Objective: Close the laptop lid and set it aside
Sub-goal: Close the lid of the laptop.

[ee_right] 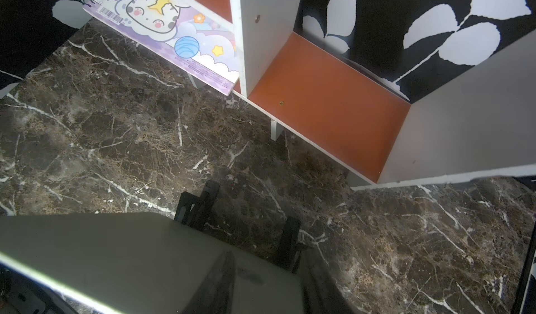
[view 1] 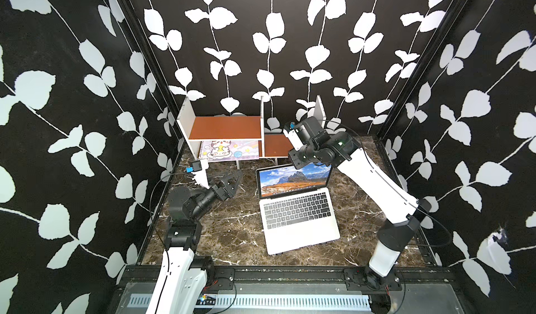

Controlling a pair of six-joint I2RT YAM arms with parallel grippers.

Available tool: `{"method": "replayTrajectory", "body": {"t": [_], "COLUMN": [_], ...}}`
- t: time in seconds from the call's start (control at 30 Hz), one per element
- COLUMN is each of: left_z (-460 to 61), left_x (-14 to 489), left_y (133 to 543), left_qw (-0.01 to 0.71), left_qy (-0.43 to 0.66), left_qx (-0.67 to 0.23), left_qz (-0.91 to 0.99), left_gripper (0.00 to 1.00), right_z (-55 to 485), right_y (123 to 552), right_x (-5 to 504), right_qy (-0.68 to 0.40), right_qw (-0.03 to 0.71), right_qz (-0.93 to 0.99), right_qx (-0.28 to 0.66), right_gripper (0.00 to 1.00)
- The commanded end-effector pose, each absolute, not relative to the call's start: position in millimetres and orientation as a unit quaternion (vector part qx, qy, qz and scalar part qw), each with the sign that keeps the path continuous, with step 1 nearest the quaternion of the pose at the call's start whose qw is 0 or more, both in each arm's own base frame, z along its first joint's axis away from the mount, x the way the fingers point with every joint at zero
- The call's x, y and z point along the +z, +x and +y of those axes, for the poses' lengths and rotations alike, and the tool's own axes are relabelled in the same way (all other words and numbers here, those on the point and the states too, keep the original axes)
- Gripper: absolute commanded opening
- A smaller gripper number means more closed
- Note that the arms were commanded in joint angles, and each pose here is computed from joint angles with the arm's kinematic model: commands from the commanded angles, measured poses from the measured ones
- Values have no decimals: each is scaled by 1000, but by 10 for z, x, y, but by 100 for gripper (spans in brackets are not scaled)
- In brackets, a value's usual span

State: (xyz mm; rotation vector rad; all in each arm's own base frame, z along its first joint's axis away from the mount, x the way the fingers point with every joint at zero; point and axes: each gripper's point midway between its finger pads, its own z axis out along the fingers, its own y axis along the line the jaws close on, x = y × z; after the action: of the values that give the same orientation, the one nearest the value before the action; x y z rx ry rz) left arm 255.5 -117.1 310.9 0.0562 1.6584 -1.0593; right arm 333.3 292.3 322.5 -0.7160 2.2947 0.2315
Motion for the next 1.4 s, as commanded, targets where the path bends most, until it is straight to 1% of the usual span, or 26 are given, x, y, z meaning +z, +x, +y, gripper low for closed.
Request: {"method": "replayTrajectory", "body": {"t": [0.0, 0.4, 0.53, 0.63, 0.93, 1.13, 1.37], "left_z": [-1192, -1251, -1259, -1268, -1346, -1549, -1911], "left_x": [3181, 3241, 3248, 3253, 3275, 3168, 2943], "left_y": [2507, 2447, 2415, 2390, 2321, 2275, 2200], "left_qw": [557, 544, 540, 536, 518, 494, 447], "left_qy": [35, 36, 34, 34, 37, 57, 86], "left_qx": [-455, -488, -494, -498, -521, -526, -531], "left_qz": [693, 682, 680, 680, 677, 690, 714], "left_gripper": [99, 99, 99, 99, 99, 99, 98], "right_z": [2878, 2608, 2539, 2445, 2247, 2176, 2265], "right_y": [3141, 2678, 2528, 2431, 2098, 1941, 1826], "right_x": [3183, 2854, 2698, 2493, 2173, 1968, 1848], "right_qy": [-277, -256, -248, -239, -219, -210, -214], "right_qw": [345, 335, 329, 316, 298, 287, 283], "right_qz": [889, 891, 892, 899, 904, 906, 892], "right_qx": [115, 167, 187, 185, 212, 232, 281], "right_gripper": [39, 39, 39, 38, 37, 37, 37]}}
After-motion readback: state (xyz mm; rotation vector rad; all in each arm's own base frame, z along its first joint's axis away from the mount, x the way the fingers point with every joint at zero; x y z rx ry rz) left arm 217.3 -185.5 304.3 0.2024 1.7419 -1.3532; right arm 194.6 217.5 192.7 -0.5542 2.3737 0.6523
